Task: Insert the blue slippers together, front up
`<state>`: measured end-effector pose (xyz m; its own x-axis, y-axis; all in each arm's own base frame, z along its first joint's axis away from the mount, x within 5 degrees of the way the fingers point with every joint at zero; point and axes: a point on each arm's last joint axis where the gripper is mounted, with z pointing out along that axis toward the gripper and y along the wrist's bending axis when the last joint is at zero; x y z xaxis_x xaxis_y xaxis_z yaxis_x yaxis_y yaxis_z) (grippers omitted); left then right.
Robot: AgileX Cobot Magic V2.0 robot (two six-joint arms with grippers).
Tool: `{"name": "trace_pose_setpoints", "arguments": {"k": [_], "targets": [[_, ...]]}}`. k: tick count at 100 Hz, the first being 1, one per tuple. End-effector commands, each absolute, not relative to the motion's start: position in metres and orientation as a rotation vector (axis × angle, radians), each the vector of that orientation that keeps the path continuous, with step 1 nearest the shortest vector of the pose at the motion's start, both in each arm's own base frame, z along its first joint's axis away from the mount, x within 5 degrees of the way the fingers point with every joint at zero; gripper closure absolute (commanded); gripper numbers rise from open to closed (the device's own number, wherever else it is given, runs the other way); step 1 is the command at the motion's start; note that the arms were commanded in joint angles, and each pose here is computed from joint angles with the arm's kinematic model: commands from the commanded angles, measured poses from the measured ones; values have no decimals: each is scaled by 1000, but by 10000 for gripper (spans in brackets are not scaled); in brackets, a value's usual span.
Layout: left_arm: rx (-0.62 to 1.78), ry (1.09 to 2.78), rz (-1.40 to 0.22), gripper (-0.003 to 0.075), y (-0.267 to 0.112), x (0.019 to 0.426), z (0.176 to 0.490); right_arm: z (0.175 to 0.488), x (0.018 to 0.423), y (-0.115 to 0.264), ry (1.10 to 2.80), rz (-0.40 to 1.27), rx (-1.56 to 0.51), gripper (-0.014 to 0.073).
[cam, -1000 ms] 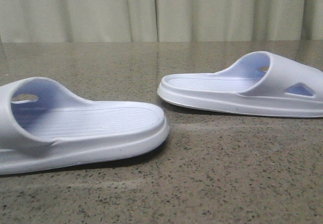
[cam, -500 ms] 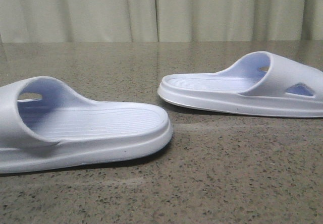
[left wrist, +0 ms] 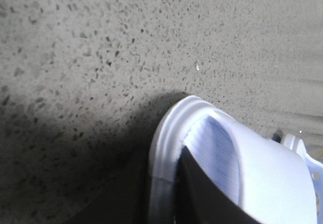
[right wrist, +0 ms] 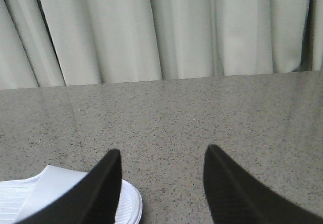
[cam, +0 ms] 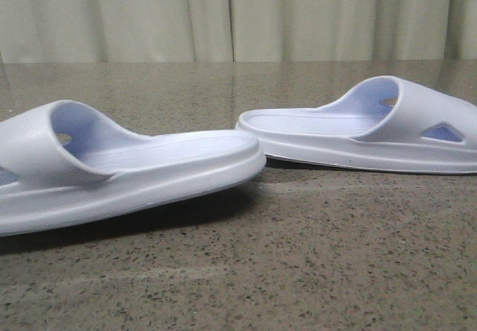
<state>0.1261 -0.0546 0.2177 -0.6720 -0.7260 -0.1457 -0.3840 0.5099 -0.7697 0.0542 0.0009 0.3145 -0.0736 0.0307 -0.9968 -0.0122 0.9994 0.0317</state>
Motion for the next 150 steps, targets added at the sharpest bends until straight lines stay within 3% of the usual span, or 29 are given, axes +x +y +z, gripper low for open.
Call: {"name": "trace_pose_setpoints", "arguments": {"k": [1,59,86,102,131,150], "targets": [[-925,2255,-1031,700,-55,131,224,331,55,1,1544,29,13,277],[-811,1888,-1213,704,-49,112,285,334,55,1,1511,30,13,277],[-811,1835,-1268,704,-50,113,301,328,67,1,1596,33,18,277],[-794,1838,-1257,704,-50,113,301,315,96,1,1745,170,180,277],[-782,1842,-1251,704,-50,113,301,296,137,10,1863,521,517,277],[-779,1852,-1254,704,-51,112,301,284,155,11,1914,576,626,277]]}}
